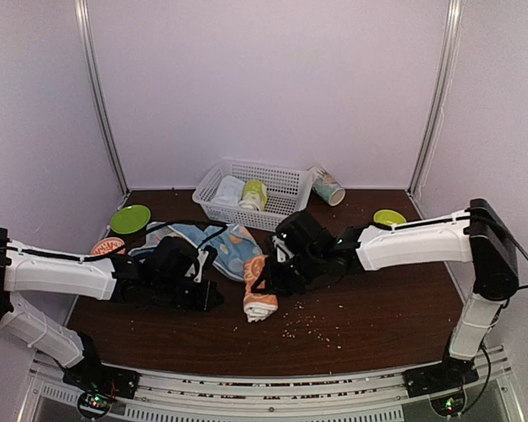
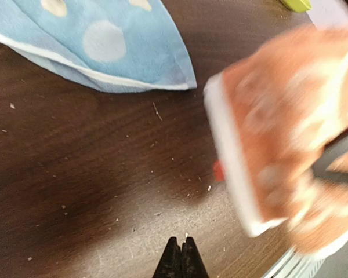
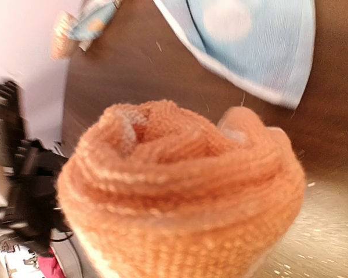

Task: Roll the towels
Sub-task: Pick up the towel from the center of the board, then move the bin to the center of the board.

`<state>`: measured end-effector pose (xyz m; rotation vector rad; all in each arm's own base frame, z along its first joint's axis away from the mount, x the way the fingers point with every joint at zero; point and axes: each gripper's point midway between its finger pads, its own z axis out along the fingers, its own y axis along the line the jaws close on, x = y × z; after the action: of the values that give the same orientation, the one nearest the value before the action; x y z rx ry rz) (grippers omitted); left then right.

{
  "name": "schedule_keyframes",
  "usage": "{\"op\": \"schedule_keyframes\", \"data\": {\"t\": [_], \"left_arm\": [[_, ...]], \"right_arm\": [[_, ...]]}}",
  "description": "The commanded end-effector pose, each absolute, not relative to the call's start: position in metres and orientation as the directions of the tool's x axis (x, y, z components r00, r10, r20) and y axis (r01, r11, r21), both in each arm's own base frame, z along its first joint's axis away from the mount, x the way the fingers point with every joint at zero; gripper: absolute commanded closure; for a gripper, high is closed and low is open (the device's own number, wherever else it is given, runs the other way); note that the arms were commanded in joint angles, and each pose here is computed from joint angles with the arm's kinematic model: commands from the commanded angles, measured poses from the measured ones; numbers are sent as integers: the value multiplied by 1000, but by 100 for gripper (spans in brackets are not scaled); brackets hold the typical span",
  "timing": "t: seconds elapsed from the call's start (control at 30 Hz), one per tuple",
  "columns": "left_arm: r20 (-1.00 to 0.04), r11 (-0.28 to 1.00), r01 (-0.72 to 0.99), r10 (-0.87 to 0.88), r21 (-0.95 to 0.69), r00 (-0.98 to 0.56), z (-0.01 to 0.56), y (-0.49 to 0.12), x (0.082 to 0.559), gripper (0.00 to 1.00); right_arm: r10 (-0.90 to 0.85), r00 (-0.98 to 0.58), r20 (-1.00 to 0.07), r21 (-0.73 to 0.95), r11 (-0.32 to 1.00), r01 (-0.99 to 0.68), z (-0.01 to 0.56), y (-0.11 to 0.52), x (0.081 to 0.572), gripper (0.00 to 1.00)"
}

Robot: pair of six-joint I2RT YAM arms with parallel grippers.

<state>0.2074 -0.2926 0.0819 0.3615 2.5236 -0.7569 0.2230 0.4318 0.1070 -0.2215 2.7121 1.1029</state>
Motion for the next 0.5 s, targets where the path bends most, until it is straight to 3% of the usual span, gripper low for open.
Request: {"op": "schedule_keyframes", "data": {"t": [0.0,0.17,0.47], "left_arm": [[-567,839,379,107,-389,-817,109,-281,214,100],[-623,864,374,92,-338,-776,134,-269,223,100],[-704,897,362,86,-252,-705,154,-251,235,100]], "right_arm": [[-31,-919,-394,639,709,-298,175,399,256,100],[29,-859,-511,604,724,-335,236,367,303,100],[276,-712,-645,655,679,-330,312,330,443,100]]}}
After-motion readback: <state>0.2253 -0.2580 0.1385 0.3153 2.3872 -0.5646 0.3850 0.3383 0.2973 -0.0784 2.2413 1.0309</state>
